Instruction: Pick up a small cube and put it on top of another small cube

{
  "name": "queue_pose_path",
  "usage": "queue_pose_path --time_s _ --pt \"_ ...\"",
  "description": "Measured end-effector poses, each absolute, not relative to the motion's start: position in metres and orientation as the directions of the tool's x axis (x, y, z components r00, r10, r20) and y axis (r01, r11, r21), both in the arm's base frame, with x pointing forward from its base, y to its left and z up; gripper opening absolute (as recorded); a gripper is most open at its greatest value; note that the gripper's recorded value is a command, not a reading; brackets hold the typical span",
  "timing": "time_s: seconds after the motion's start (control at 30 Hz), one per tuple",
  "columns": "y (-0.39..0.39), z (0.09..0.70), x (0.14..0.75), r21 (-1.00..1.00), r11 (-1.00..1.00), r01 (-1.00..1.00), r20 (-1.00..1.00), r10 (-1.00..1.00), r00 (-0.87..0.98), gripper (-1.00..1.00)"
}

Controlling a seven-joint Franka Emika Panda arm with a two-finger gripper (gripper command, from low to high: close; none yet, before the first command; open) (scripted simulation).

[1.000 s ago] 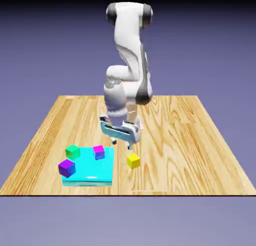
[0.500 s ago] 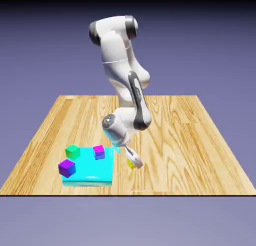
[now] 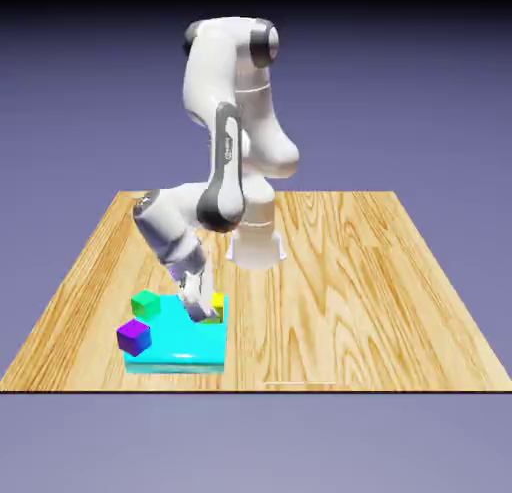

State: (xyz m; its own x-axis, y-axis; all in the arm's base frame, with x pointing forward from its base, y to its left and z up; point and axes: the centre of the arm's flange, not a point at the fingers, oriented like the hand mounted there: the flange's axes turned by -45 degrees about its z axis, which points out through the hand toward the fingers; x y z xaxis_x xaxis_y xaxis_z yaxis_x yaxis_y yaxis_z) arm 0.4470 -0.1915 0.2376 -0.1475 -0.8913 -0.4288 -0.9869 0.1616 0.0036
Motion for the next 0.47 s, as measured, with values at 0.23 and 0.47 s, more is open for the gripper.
queue_pose_path --time_s 0.23,0.47 --pt "-0.315 0.292 0.448 -0.001 0.550 -0.835 -0.436 -0.752 -0.494 -1.00" --pt "-0.297 0.227 0.460 0.000 0.550 -0.835 -0.436 -0.752 -0.495 1.00"
